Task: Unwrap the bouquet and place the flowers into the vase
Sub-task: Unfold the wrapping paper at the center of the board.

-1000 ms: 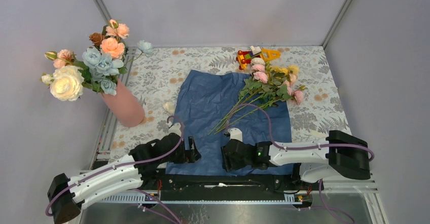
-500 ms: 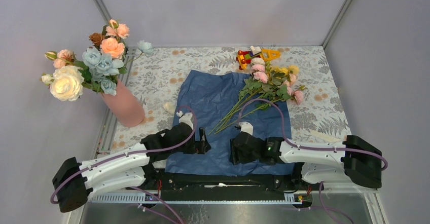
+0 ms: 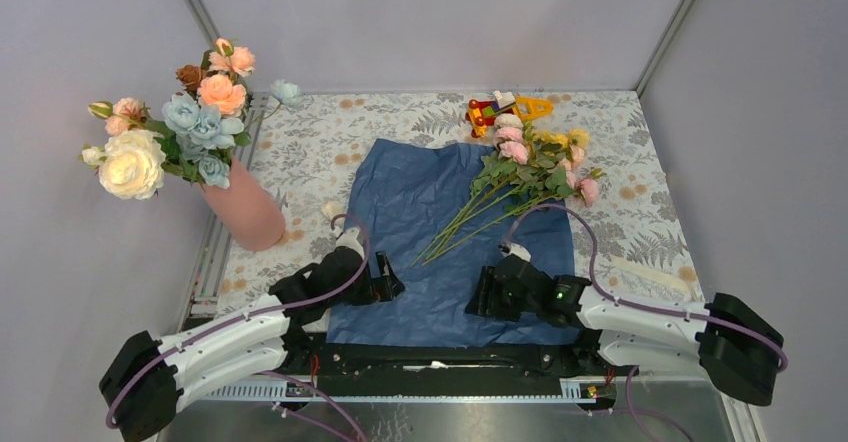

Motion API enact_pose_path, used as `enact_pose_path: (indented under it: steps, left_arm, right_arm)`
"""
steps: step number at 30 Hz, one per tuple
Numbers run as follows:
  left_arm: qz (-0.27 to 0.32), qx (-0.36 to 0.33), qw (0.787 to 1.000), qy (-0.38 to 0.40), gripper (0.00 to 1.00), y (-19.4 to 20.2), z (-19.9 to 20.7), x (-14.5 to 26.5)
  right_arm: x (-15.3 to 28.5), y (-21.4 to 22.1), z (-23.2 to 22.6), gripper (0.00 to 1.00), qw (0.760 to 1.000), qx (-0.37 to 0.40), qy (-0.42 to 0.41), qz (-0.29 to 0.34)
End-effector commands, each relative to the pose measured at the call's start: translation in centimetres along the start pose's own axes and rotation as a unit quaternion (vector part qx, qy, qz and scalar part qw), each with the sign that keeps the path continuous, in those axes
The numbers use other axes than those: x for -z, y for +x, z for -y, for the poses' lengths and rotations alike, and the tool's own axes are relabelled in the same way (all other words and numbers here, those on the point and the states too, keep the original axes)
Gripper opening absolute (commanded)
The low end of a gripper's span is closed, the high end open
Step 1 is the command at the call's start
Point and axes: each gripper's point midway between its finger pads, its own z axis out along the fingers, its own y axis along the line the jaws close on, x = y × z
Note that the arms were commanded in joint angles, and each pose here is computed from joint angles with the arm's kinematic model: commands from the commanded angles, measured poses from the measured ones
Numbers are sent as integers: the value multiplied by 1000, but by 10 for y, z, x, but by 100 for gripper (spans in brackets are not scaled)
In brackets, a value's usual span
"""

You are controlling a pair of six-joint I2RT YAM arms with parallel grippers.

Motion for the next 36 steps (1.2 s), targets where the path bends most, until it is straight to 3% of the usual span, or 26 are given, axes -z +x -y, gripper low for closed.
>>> enact_pose_path:
  steps: [1, 9, 18, 30, 36]
  left_arm:
    - [2, 16, 1000, -2, 94, 1, -8, 1]
    - [8, 23, 1000, -14, 94, -2, -17, 6]
    - [36, 26, 999, -5, 95, -19, -11, 18]
    - [79, -71, 994, 27, 95, -76, 41, 62]
    - [70, -130, 988, 45, 96, -104, 69, 84]
  right_arm:
    - [14, 24, 88, 61, 987, -45, 152, -18]
    - [49, -1, 109, 74, 975, -58, 204, 59]
    - [60, -9, 103, 78, 973, -45, 220, 59]
    - [107, -75, 40, 88, 976, 35, 163, 141]
    - [121, -113, 23, 81, 973, 51, 145, 173]
